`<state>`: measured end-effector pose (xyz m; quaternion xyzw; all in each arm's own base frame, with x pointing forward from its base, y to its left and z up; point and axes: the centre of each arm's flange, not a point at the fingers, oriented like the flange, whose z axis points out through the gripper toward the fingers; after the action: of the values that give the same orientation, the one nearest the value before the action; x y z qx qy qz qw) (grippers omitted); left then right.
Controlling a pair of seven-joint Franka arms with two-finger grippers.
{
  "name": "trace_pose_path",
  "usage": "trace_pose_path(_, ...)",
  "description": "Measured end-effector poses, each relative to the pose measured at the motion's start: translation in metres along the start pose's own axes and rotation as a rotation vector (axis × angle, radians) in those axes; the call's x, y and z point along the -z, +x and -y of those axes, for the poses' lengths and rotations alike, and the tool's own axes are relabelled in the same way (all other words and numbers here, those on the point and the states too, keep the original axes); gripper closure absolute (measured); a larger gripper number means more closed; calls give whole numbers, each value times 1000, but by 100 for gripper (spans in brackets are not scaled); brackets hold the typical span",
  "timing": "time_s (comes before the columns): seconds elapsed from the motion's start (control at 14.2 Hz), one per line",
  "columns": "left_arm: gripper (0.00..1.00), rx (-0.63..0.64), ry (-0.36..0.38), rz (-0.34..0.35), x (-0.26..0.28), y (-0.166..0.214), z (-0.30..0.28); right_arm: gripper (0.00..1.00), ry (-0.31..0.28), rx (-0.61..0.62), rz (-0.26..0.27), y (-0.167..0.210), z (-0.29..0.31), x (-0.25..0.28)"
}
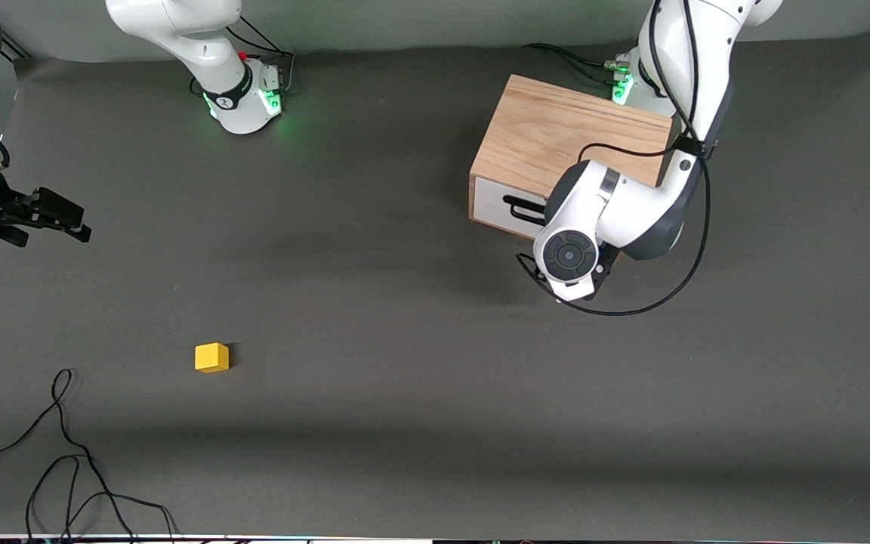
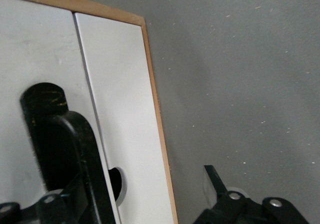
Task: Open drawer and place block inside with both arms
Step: 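Close the left gripper on the black drawer handle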
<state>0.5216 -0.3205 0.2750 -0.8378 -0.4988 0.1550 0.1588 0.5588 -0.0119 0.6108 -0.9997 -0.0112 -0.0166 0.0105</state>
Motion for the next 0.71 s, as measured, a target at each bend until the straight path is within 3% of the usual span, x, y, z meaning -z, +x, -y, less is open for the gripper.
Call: trace_pose_path(0.71, 1, 55, -232, 15, 75, 44, -14, 0, 0, -1, 3, 1, 0, -2)
